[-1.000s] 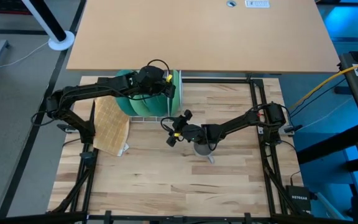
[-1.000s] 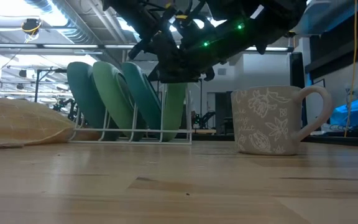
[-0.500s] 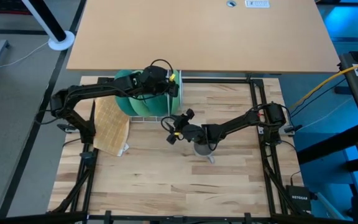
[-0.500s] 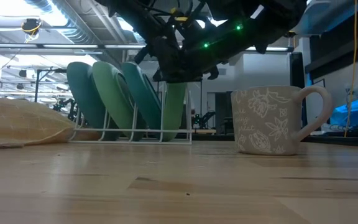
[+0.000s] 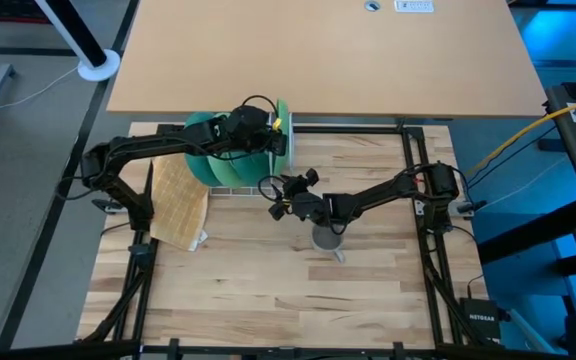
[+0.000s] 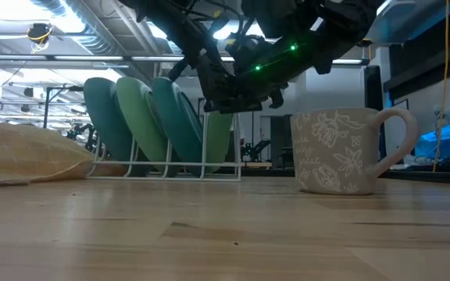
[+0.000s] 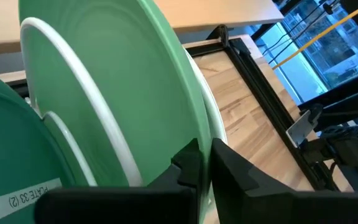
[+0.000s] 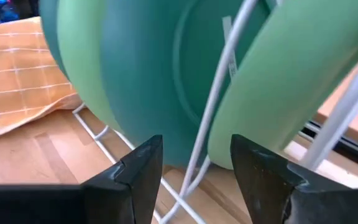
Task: Sort dishes
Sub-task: Put the green plate into the dish rack
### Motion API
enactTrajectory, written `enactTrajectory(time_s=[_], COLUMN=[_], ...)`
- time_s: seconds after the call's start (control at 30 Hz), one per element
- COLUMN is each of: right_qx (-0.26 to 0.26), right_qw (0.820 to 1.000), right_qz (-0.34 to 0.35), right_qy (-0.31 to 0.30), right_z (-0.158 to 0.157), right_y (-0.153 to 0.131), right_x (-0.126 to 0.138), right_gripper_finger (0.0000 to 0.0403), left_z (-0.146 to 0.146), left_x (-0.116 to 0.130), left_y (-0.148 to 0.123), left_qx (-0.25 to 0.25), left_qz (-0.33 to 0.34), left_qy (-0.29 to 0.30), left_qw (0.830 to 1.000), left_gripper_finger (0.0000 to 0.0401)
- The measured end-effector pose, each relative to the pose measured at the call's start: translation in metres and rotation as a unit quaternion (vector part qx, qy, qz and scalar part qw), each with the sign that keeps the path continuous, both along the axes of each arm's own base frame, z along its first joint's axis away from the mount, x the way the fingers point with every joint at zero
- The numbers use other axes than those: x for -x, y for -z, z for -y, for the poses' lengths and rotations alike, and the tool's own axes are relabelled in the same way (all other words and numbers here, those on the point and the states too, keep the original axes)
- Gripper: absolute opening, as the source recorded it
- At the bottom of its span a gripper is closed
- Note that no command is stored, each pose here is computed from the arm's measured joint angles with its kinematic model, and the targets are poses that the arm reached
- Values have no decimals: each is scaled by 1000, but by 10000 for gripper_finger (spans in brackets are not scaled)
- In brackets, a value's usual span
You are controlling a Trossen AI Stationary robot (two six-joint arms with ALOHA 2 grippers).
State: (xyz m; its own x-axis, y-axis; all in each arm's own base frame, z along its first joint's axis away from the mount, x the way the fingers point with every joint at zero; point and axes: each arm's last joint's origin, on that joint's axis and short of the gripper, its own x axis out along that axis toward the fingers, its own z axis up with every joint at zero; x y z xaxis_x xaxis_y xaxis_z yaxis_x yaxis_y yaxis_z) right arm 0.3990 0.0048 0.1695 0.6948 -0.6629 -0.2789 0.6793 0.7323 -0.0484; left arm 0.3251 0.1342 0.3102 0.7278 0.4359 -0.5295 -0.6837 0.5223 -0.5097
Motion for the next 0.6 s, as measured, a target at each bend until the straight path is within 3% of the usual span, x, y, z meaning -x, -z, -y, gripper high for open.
enactTrajectory(time_s=[0.33,0.6], right_qx=[-18,-19], right_qw=[999,997], right_qz=[4,39], right_qy=[-33,-58], right_z=[-11,-27], right_y=[1,-5], right_x=[0,-2], right_gripper_finger=[195,195], left_z=[0,2], left_x=[0,-1], left_y=[0,0], left_qx=[2,34], left_qz=[0,18], left_qy=[4,19], left_qw=[1000,999], left_gripper_finger=[6,5])
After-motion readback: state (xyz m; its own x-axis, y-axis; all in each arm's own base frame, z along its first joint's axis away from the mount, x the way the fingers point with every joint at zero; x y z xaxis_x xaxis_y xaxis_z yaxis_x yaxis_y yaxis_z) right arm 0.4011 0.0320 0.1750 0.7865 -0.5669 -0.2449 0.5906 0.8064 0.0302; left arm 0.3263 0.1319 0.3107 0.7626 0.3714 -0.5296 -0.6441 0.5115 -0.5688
